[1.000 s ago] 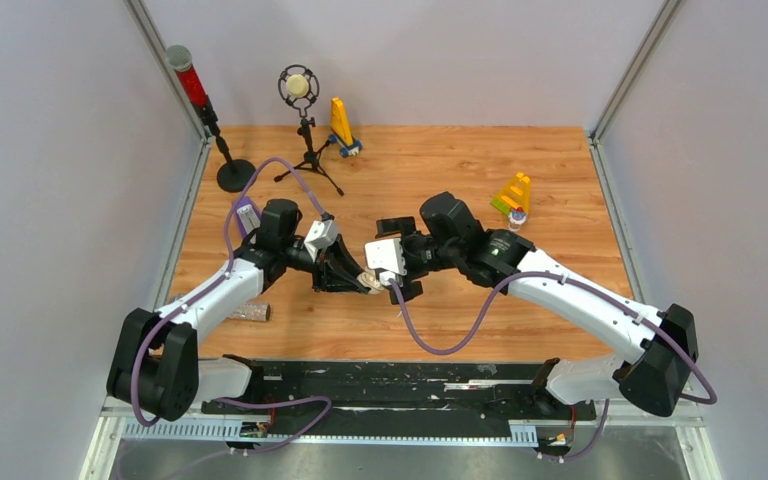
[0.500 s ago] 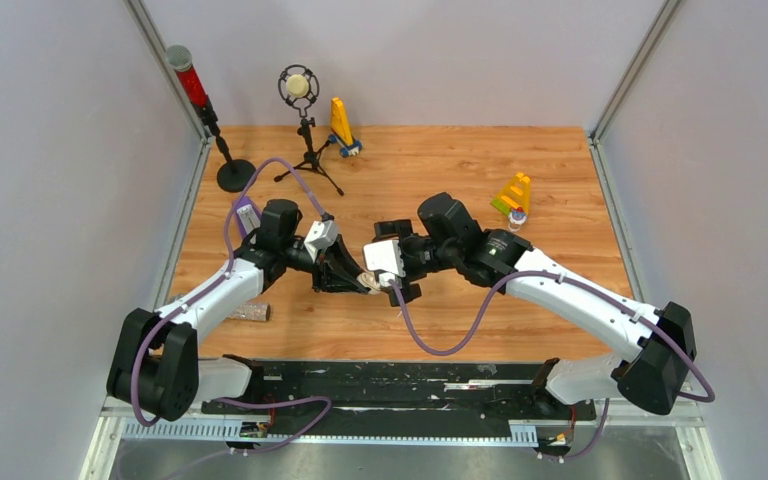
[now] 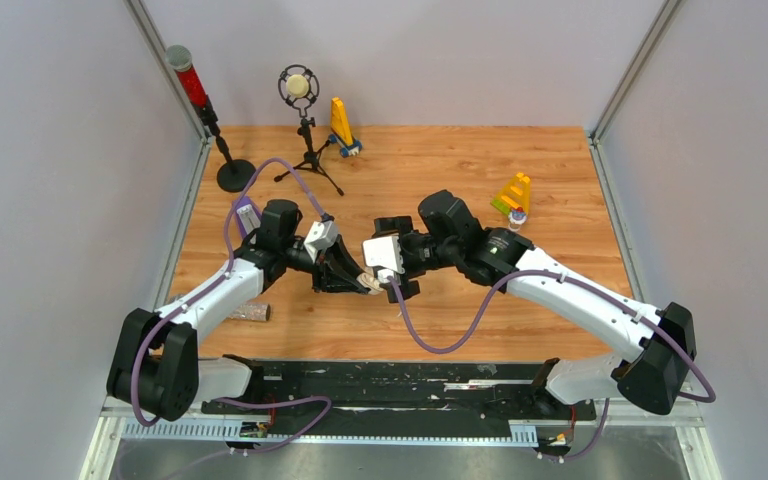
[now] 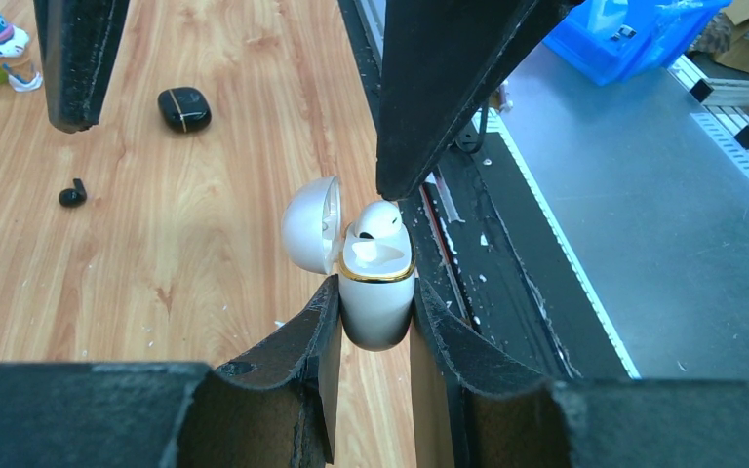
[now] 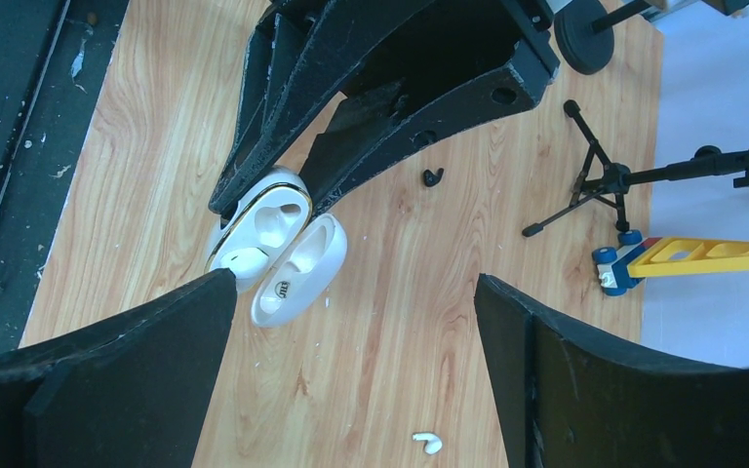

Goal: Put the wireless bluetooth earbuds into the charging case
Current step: Place the earbud in the charging case, then pick up the earbud from the center of the board.

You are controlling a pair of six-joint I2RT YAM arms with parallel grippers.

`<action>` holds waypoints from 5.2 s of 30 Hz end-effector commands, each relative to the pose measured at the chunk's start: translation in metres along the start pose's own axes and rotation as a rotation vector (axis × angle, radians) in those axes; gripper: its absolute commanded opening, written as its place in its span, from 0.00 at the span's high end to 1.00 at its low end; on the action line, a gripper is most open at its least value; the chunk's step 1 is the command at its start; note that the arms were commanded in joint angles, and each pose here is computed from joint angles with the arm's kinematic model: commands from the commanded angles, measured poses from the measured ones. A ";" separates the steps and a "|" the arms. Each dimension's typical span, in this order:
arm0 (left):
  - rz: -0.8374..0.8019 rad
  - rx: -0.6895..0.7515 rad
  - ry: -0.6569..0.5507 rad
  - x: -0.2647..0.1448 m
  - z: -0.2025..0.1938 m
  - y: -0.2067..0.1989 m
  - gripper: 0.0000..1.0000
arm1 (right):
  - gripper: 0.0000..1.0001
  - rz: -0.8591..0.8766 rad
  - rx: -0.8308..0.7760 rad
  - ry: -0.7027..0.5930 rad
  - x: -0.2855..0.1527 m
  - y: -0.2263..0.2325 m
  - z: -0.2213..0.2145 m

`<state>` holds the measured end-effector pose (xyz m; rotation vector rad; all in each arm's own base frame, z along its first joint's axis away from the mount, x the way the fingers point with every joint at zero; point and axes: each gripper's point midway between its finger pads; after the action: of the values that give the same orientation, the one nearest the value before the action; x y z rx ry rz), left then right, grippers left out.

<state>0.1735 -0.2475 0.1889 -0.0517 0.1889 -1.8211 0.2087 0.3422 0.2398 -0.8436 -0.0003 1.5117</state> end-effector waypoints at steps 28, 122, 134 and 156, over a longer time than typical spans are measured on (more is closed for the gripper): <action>-0.004 0.080 -0.005 -0.003 0.021 0.007 0.72 | 0.00 -0.569 0.229 0.018 -0.112 -0.151 0.020; 0.217 -0.006 0.081 -0.013 -0.001 0.058 0.75 | 0.62 0.109 0.412 0.410 0.027 -0.096 -0.328; 0.239 -0.024 0.073 -0.014 0.000 0.064 0.75 | 0.79 0.092 0.419 0.406 0.026 -0.100 -0.324; 0.560 -0.113 0.050 -0.031 -0.011 0.123 0.79 | 0.83 -0.240 0.412 0.329 -0.025 -0.176 -0.261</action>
<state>0.2755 -0.2474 0.1615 -0.0046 0.3208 -1.3594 0.4721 0.2195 0.0814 -0.7635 0.5760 1.2038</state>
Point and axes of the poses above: each gripper's point midway between its finger pads, its own x axis out along the fingers, its own y axis along the line the jaws close on, z = x × y, and after that the axes turned 1 degree about x, right-handed
